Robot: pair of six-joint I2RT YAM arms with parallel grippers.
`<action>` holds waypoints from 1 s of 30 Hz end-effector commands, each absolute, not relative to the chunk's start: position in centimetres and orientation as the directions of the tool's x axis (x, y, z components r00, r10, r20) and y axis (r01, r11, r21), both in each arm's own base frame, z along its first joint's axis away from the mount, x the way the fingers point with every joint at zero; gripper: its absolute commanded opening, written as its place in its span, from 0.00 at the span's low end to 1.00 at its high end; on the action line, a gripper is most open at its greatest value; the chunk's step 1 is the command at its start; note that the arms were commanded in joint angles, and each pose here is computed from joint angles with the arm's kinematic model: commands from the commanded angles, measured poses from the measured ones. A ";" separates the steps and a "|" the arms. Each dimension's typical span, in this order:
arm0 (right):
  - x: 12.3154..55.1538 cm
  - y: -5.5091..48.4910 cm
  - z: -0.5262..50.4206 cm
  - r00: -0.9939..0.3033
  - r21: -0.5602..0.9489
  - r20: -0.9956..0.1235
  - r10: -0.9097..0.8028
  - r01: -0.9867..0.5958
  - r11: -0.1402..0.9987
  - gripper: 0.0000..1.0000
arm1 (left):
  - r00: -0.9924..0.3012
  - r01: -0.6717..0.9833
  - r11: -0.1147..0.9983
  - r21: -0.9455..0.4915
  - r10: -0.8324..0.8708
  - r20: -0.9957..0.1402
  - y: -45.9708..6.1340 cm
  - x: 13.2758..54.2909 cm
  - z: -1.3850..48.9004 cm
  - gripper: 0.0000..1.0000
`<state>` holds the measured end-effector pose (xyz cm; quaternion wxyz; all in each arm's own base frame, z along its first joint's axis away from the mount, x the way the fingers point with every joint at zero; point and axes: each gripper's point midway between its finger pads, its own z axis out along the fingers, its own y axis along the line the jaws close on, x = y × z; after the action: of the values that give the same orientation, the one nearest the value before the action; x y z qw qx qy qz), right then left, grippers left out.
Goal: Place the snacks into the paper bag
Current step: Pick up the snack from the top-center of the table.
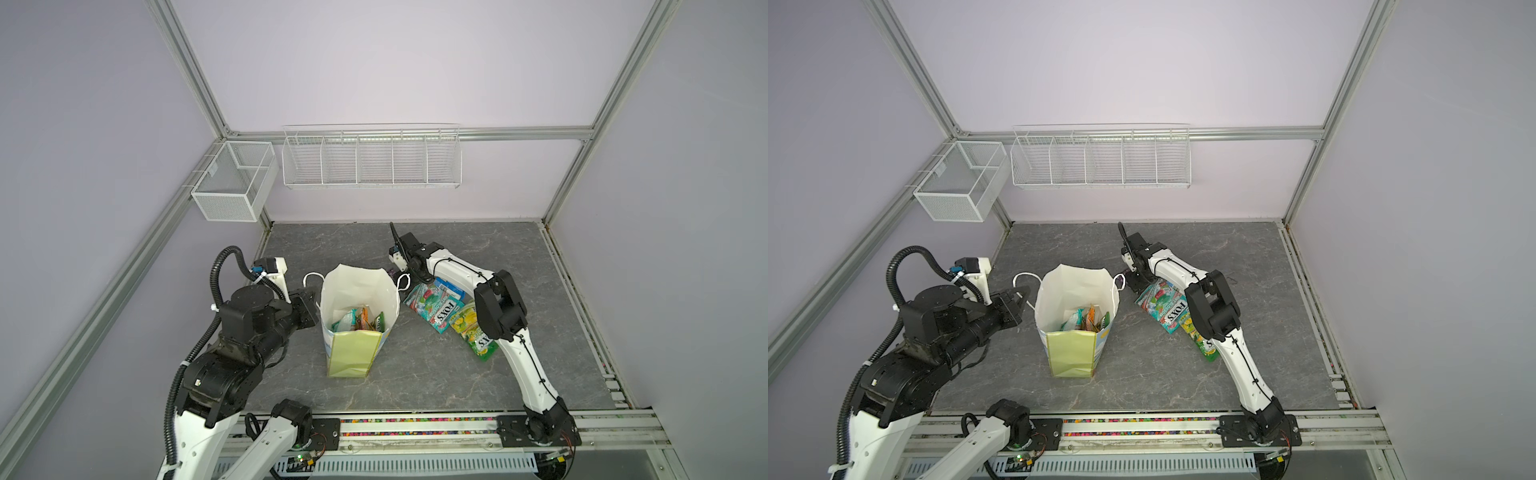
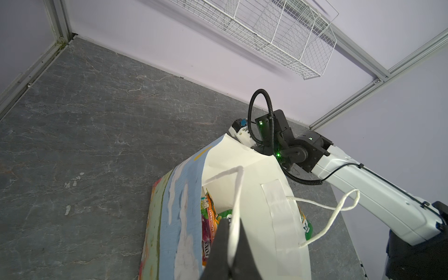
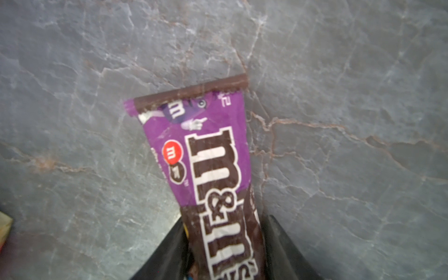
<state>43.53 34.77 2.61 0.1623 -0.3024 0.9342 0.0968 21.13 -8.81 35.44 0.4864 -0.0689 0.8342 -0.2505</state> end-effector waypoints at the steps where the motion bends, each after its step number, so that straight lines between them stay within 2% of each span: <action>1: 42.8 34.8 2.4 -0.760 0.067 -0.345 -0.551 -0.606 0.793 0.44 | -0.473 0.149 0.847 -0.511 -0.393 -0.789 -8.7 21.1 37.0 0.00; 11: 42.5 35.6 5.4 -0.737 0.059 -0.408 -0.540 -0.611 0.790 0.22 | -0.475 0.154 0.843 -0.516 -0.394 -0.787 -8.9 21.1 37.2 0.00; 21: 41.6 36.3 9.4 -0.721 0.094 -0.477 -0.503 -0.611 0.786 0.18 | -0.479 0.153 0.842 -0.518 -0.395 -0.784 -8.9 21.1 37.1 0.00; 30: 39.8 35.9 15.8 -0.685 0.140 -0.591 -0.426 -0.607 0.782 0.14 | -0.480 0.154 0.839 -0.522 -0.398 -0.782 -9.0 21.2 37.1 0.00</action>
<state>40.25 35.42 12.39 0.2413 -0.2939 0.9150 0.1349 21.08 -8.91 35.47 0.4841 -0.0720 0.8336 -0.2560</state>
